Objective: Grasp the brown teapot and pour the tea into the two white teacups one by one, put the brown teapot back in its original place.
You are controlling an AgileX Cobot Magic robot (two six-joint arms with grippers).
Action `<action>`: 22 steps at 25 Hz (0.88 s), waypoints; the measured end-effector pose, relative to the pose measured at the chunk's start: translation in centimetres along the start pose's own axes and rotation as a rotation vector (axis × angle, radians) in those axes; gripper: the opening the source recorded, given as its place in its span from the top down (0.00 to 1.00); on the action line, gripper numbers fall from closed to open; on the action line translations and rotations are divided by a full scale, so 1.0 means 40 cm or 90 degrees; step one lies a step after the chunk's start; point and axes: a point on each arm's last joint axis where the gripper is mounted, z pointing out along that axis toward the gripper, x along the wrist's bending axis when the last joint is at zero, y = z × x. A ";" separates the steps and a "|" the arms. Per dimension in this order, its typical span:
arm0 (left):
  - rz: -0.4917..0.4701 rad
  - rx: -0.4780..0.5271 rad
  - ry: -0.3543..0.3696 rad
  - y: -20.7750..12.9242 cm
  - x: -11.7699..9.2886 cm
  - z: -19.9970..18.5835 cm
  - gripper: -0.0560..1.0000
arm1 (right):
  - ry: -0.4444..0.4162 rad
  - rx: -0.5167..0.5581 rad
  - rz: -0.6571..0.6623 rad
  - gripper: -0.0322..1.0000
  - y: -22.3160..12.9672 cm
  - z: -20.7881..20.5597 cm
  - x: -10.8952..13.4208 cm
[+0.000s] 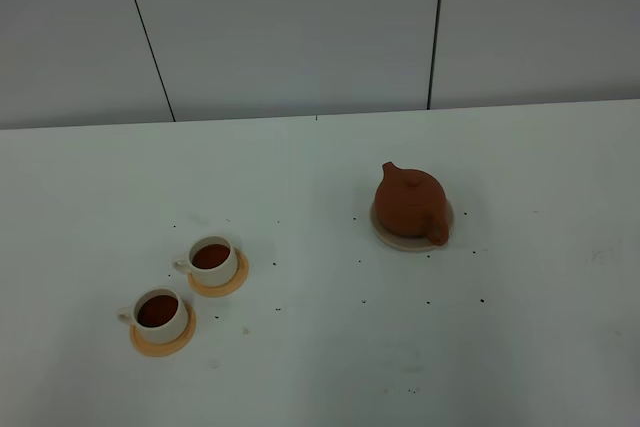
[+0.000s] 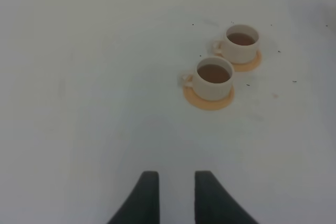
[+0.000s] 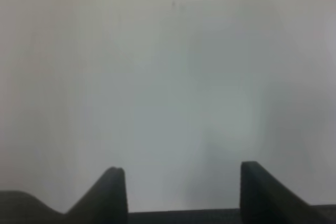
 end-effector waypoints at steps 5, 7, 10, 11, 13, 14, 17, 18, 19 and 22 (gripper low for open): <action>0.000 0.000 0.000 0.000 0.000 0.000 0.72 | -0.035 -0.007 0.021 0.52 0.000 -0.002 -0.008; 0.000 0.000 0.000 0.000 0.000 0.000 0.72 | -0.047 -0.024 0.032 0.52 -0.004 -0.009 -0.010; -0.001 0.000 0.000 0.000 0.000 0.000 0.72 | -0.063 -0.068 0.045 0.52 -0.018 -0.030 -0.011; -0.001 0.000 0.000 0.000 0.000 0.000 0.72 | -0.065 -0.084 0.046 0.52 -0.024 -0.037 -0.011; -0.001 0.000 0.000 0.000 0.000 0.000 0.72 | -0.067 -0.106 0.045 0.52 -0.032 -0.047 -0.009; -0.001 0.000 0.000 0.000 0.000 0.000 0.72 | -0.067 -0.115 0.043 0.52 -0.035 -0.052 -0.009; -0.001 0.000 0.000 0.000 0.000 0.000 0.72 | -0.067 -0.131 0.041 0.52 -0.042 -0.059 -0.008; -0.001 0.000 0.000 0.000 0.000 0.000 0.72 | -0.066 -0.136 0.041 0.52 -0.044 -0.061 -0.007; -0.001 0.000 0.000 0.000 0.000 0.000 0.72 | -0.066 -0.139 0.040 0.52 -0.045 -0.062 -0.007; -0.001 0.000 0.000 0.000 0.000 0.000 0.72 | -0.066 -0.159 0.038 0.52 -0.053 -0.071 -0.006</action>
